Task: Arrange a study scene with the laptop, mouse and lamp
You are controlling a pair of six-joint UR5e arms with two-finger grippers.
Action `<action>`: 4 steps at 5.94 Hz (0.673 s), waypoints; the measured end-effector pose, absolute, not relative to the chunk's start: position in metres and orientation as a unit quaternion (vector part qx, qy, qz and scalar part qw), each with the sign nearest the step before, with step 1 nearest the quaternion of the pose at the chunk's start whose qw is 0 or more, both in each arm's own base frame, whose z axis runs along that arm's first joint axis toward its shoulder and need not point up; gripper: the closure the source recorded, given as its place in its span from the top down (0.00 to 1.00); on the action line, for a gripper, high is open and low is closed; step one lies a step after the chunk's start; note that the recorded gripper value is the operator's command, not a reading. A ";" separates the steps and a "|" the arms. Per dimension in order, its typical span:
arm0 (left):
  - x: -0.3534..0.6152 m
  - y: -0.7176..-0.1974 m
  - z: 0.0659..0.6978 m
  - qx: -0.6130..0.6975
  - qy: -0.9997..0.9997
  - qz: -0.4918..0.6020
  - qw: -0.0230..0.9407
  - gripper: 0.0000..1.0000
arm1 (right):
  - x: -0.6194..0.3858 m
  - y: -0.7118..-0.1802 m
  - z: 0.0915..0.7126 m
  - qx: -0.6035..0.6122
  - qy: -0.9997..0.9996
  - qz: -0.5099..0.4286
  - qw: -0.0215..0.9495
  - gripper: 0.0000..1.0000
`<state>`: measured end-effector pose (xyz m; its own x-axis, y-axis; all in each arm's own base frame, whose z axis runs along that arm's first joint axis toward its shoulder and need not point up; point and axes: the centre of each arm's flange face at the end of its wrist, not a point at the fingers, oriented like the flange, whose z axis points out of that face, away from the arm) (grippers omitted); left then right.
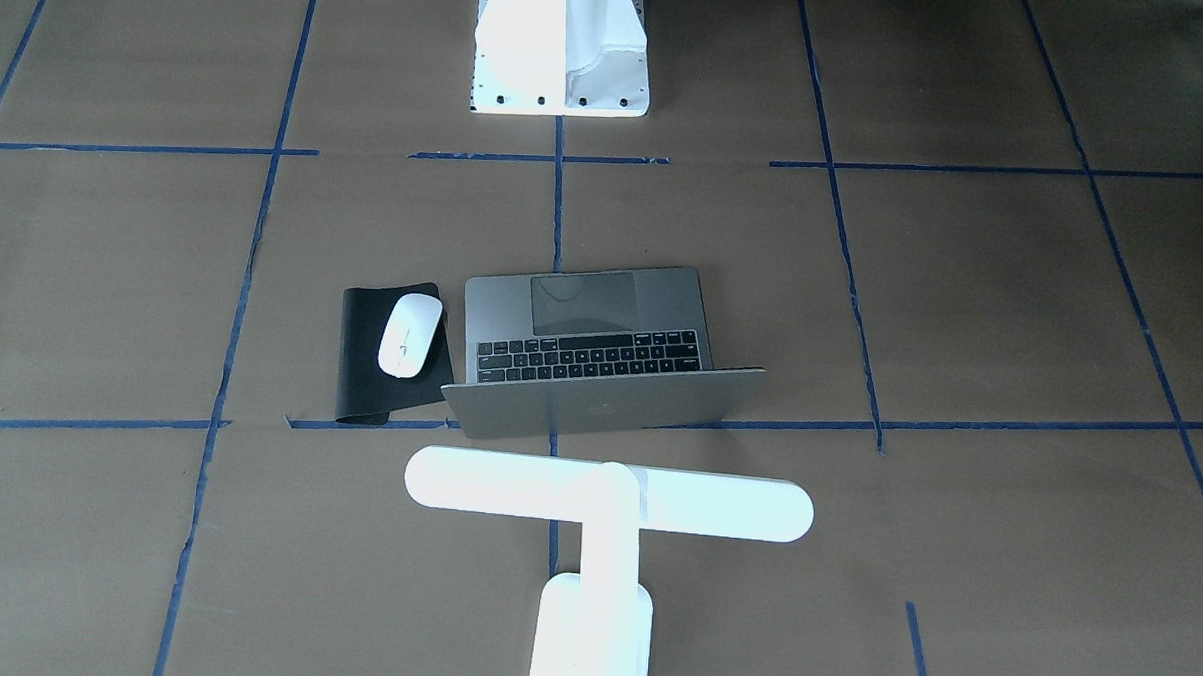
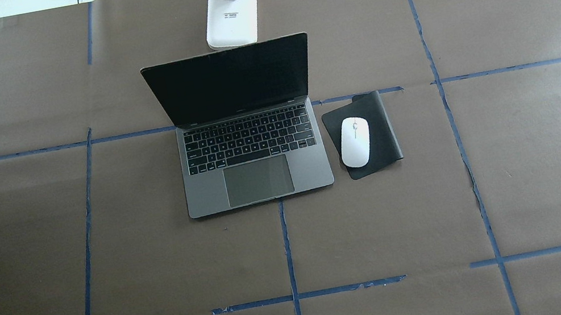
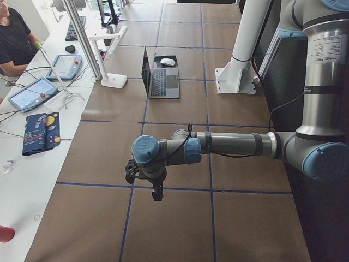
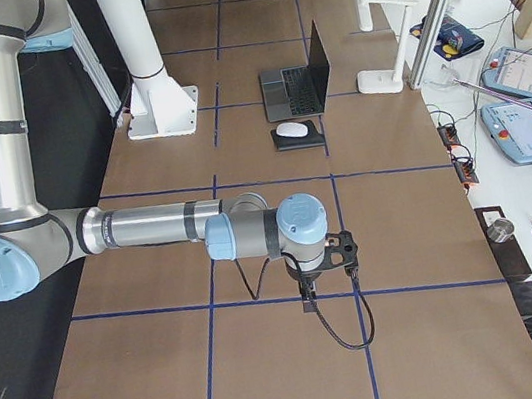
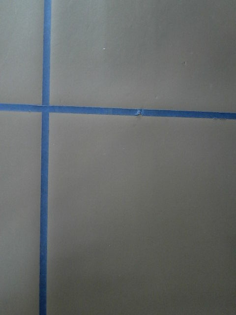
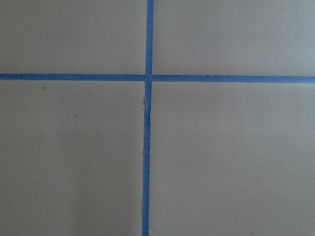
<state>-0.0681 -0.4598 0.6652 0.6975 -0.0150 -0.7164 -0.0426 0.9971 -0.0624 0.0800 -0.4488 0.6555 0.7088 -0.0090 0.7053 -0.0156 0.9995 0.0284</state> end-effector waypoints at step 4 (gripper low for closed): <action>-0.068 -0.460 0.665 -0.035 0.389 0.010 0.921 1.00 | 0.080 -0.449 0.655 0.016 -0.382 0.002 0.924 1.00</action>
